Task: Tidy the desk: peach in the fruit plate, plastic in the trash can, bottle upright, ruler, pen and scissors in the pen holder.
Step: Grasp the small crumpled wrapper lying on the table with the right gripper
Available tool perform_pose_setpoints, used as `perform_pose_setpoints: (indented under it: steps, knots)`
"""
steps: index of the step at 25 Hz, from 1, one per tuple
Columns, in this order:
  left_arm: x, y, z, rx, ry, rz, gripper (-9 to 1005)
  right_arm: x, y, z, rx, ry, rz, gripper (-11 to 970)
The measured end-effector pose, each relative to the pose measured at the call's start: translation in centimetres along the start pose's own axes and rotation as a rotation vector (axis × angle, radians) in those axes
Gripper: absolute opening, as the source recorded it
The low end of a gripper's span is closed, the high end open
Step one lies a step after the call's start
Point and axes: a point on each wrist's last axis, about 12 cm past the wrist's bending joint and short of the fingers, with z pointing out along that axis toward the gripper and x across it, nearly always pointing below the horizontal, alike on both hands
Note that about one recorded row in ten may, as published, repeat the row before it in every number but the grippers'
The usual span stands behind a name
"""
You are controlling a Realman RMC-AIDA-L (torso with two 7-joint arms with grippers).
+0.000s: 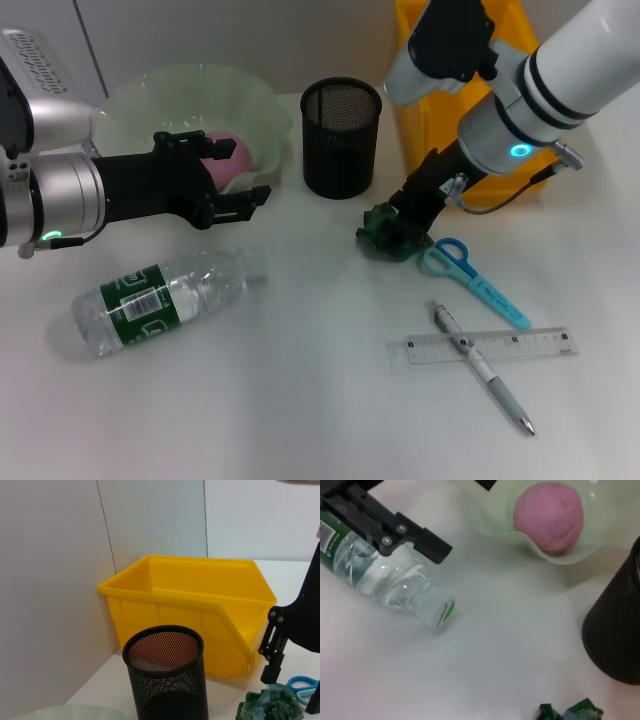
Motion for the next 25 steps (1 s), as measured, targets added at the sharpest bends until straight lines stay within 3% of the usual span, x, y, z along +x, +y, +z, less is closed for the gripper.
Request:
perform_pose_setpoints:
  steps: [25]
  knots:
    - [-0.2,-0.2,0.3,0.011,0.002,0.008,736,0.4,0.0,1.6,0.030,0.038,-0.015,627]
